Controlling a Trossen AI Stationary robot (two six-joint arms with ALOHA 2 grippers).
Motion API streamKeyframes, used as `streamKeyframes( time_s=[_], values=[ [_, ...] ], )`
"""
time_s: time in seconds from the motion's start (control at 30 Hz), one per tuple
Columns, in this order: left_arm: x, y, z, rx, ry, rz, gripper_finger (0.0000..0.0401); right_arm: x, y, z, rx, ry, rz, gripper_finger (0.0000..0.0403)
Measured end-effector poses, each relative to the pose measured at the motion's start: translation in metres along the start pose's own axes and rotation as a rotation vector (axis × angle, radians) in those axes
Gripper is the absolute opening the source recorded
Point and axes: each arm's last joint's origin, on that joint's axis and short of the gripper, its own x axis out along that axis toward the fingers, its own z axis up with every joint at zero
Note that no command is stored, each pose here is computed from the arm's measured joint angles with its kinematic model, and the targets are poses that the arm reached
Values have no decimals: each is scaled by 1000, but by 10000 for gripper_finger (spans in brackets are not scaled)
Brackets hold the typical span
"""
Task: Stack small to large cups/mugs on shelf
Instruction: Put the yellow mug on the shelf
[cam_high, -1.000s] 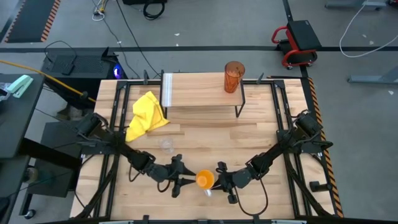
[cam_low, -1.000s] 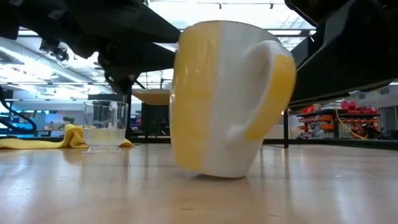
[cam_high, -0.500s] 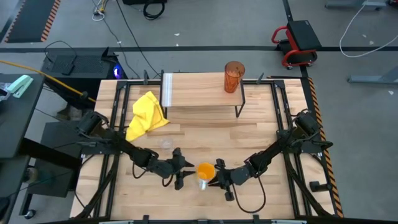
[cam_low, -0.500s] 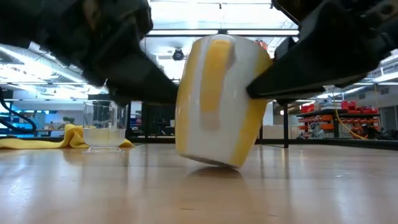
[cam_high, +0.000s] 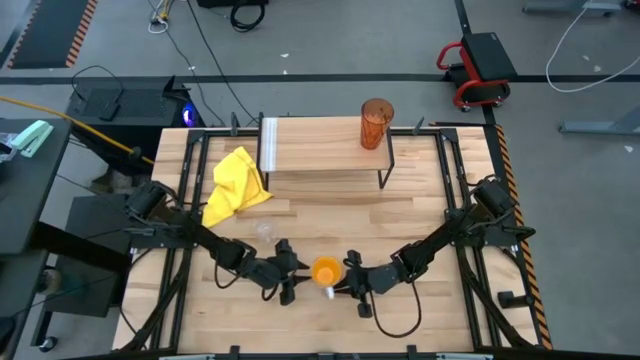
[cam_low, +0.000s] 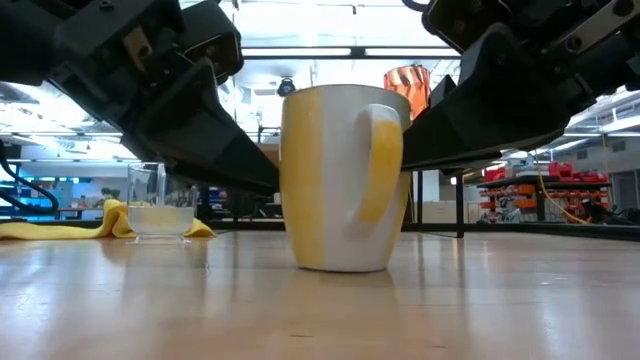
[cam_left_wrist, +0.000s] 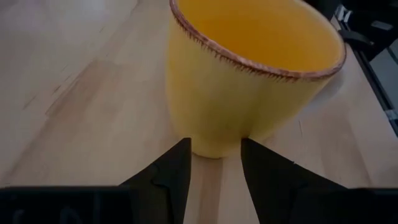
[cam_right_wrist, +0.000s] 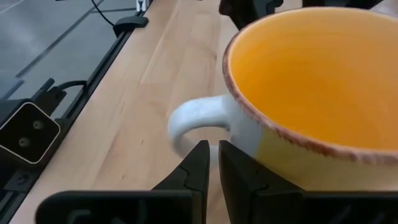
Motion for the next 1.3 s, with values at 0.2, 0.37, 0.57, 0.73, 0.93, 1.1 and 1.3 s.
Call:
streamKeyframes(
  time_s=[0.2,0.37,0.57,0.73,0.93,1.1,1.3],
  values=[
    [-2,-4,0,2,-7,-11,156,0,1,-1,-3,11,4,43],
    [-4,-7,-3,13,-1,-20,156,-2,1,-5,20,55,-3,43],
    [-4,-7,-2,13,-1,-18,149,-7,10,-9,11,68,-18,43],
    [-4,-7,-2,10,-1,-18,153,-11,20,-12,-5,63,-10,43],
    [-4,-7,-2,10,-1,-18,155,-12,24,-13,16,59,2,43],
    [-4,-7,-2,10,-2,-19,149,-12,25,-9,56,20,9,43],
    [-4,-7,-2,9,-2,-19,145,-12,28,-8,95,45,100,43]
  ],
)
